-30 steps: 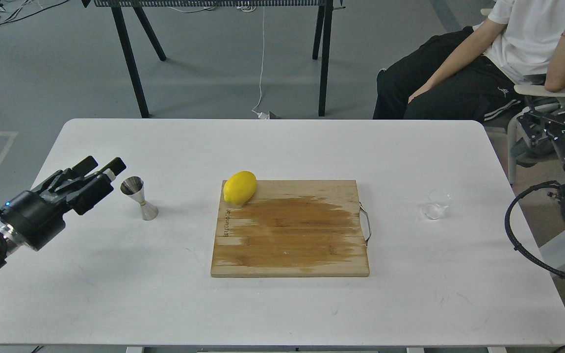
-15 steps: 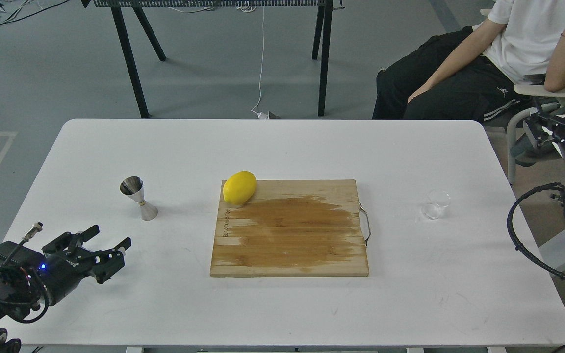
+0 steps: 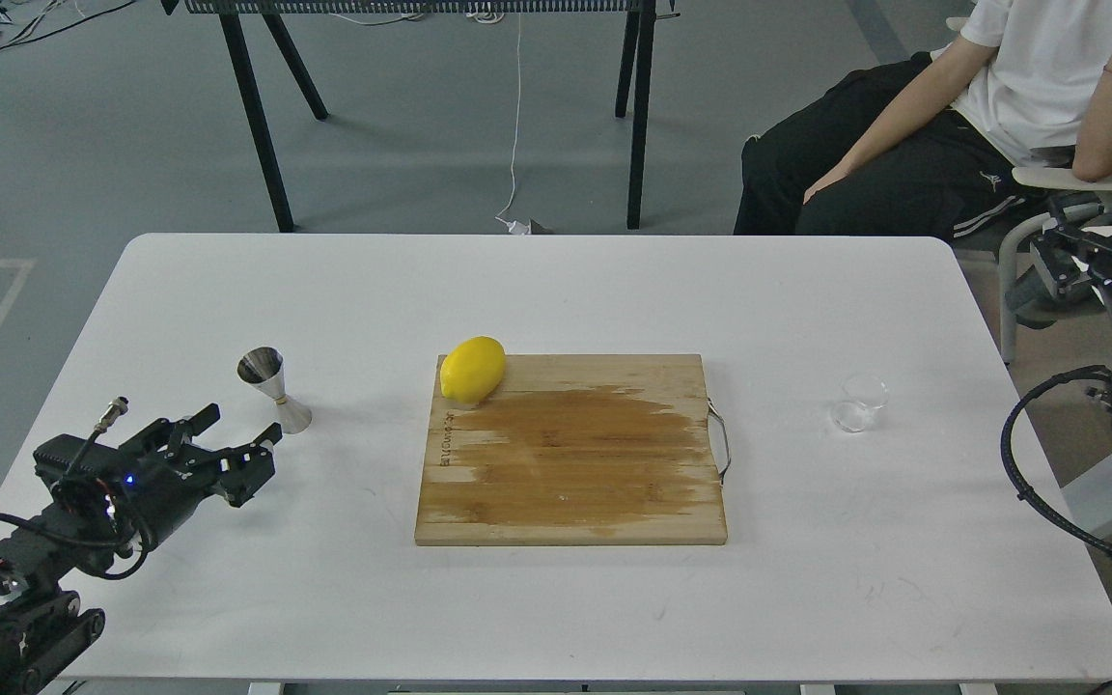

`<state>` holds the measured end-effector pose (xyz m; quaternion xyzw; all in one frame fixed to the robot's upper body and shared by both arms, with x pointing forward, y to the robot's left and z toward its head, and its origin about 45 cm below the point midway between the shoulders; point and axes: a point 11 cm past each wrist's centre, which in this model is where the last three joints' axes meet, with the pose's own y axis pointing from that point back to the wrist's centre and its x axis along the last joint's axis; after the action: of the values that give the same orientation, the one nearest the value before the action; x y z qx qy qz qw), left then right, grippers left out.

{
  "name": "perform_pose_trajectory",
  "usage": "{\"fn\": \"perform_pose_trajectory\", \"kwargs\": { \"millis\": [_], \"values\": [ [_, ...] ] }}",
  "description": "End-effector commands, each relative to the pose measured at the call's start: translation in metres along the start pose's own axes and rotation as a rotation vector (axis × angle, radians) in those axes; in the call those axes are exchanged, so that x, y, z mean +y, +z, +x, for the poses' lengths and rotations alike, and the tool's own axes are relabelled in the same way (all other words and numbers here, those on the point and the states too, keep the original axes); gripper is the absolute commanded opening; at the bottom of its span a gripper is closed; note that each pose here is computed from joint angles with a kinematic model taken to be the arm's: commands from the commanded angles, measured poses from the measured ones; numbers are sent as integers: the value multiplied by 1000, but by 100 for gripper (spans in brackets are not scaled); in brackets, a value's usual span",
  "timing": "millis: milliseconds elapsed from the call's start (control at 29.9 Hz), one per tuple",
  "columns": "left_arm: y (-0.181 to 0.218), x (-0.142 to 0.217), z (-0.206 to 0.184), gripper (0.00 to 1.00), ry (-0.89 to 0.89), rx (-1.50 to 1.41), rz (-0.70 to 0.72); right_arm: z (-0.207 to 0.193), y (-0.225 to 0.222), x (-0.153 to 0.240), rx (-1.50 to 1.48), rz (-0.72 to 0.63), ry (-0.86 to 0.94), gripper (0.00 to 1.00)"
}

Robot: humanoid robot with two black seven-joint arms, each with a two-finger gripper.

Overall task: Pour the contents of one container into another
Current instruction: 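Close the left gripper around the metal jigger, then lift the jigger with the left gripper off the table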

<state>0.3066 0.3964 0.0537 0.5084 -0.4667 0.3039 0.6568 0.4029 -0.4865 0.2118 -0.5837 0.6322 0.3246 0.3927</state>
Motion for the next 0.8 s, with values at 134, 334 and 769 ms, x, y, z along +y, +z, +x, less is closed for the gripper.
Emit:
{"fn": "perform_pose_trajectory", "kwargs": {
  "millis": [134, 334, 769],
  "values": [
    [10, -15, 0, 83, 6, 11, 0, 0, 0, 0, -1, 1, 0, 100],
    [9, -18, 0, 59, 6, 12, 10, 0, 0, 0, -2, 1, 0, 100],
    [10, -24, 5, 54, 21, 19, 15, -1, -2, -1, -7, 9, -3, 100]
  ]
}}
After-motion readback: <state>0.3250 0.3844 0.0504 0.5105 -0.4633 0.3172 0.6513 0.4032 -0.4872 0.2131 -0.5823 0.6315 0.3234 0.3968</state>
